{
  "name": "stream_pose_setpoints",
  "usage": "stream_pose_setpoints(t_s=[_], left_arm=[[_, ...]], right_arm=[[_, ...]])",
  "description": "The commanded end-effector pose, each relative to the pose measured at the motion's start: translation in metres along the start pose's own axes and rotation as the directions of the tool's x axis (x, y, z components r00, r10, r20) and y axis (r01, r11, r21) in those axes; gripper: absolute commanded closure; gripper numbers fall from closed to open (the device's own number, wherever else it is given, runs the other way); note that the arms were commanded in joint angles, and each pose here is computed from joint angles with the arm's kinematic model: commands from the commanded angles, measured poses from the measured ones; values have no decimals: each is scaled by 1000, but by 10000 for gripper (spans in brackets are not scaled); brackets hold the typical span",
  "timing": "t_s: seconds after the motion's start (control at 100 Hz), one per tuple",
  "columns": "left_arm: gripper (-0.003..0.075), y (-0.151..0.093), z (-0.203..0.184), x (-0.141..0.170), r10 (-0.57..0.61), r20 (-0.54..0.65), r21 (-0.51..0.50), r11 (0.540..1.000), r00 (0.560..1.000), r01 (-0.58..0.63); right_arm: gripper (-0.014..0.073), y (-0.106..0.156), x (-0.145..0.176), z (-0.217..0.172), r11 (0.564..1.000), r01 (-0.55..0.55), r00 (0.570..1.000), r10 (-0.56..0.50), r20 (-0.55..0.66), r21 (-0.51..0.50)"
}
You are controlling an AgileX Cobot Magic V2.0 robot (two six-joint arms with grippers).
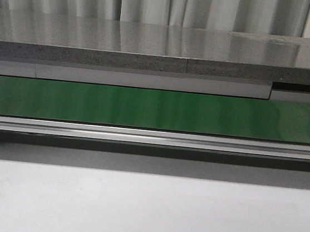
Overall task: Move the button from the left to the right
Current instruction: 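Lower the button onto the green mat, open right gripper, withdraw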
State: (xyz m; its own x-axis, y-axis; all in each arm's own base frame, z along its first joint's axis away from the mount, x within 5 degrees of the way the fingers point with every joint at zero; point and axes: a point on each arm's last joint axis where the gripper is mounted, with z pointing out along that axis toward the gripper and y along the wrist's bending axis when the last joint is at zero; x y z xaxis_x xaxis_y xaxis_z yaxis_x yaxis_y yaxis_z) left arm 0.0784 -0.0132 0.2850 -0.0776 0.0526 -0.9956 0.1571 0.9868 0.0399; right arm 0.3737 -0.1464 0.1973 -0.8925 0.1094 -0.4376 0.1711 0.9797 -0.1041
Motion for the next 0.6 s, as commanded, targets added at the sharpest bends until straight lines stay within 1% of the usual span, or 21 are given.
stream_pose_setpoints(t_s=[0.0,0.07,0.16,0.43,0.59], left_arm=[[739,2,-1,-15,-10,88,-22,1000,996,12],[739,2,-1,-15,-10,87,-22,1000,996,12],[739,2,-1,-15,-10,87,-22,1000,996,12],[739,2,-1,-15,-10,87,-22,1000,996,12],[739,2,-1,-15,-10,87,-22,1000,996,12]], right_arm=[[190,-7,-14,-24,1000,-2,995,-1,96,26],[167,-8,-14,-24,1000,-3,996,1,92,26],[157,-7,-14,-24,1000,-8,996,6,93,22],[156,-7,-14,-26,1000,-8,996,6,91,22],[156,-6,-19,-41,999,-44,988,43,151,3]])
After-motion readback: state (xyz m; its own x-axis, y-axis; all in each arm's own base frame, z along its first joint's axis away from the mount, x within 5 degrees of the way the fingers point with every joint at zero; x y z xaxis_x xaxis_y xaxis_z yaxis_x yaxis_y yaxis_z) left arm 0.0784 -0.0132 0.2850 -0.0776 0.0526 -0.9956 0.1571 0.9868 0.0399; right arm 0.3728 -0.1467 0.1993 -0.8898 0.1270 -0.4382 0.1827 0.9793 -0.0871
